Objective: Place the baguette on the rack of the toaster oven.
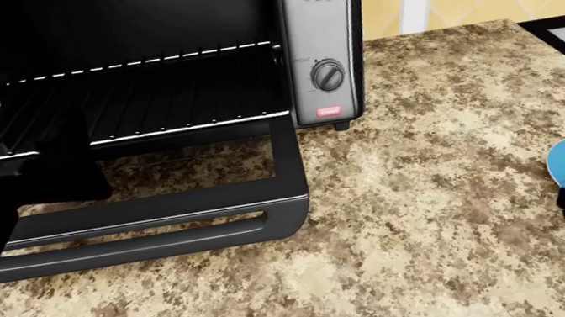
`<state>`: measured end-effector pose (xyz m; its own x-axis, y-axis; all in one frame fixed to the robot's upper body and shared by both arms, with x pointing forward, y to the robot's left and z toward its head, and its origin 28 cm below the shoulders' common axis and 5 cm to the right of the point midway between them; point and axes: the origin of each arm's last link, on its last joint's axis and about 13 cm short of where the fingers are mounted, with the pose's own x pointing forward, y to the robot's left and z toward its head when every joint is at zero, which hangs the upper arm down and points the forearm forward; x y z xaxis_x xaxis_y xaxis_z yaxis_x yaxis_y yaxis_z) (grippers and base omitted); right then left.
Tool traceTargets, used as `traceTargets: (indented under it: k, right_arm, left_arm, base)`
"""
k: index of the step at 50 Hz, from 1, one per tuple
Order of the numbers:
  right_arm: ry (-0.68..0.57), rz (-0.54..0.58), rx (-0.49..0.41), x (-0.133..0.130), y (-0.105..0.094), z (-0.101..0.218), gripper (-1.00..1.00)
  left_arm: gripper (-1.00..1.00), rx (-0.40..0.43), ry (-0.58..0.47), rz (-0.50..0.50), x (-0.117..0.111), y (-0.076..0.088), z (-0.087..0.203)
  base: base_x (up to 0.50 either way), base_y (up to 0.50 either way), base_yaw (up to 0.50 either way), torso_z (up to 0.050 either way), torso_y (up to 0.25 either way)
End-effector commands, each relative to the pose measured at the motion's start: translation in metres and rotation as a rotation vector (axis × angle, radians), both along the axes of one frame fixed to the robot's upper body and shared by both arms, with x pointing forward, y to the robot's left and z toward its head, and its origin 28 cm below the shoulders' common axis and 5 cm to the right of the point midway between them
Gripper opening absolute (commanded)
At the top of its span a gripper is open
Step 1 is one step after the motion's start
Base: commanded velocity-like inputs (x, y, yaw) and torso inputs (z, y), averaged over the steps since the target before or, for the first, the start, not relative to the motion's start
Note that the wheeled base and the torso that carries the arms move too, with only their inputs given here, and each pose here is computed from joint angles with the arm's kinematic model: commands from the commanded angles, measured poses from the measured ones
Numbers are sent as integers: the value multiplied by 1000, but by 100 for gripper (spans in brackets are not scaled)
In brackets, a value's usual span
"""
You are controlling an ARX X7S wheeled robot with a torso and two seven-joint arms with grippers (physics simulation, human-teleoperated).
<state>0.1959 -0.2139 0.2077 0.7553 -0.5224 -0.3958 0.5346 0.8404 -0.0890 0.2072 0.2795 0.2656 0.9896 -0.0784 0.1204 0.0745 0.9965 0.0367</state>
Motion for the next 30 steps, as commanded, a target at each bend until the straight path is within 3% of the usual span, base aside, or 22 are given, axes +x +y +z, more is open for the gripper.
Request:
traceTargets:
  k: [1,30]
  right_arm:
    - [-26,40,15,4,3,-2,100]
    - [-18,39,25,4,4,-6,100]
  left_arm:
    - [100,-31,-18,-17,1,1,1]
    - [100,-32,-17,-19,1,1,0]
  base:
    - [0,0,0,0,0]
    - [0,0,0,0,0]
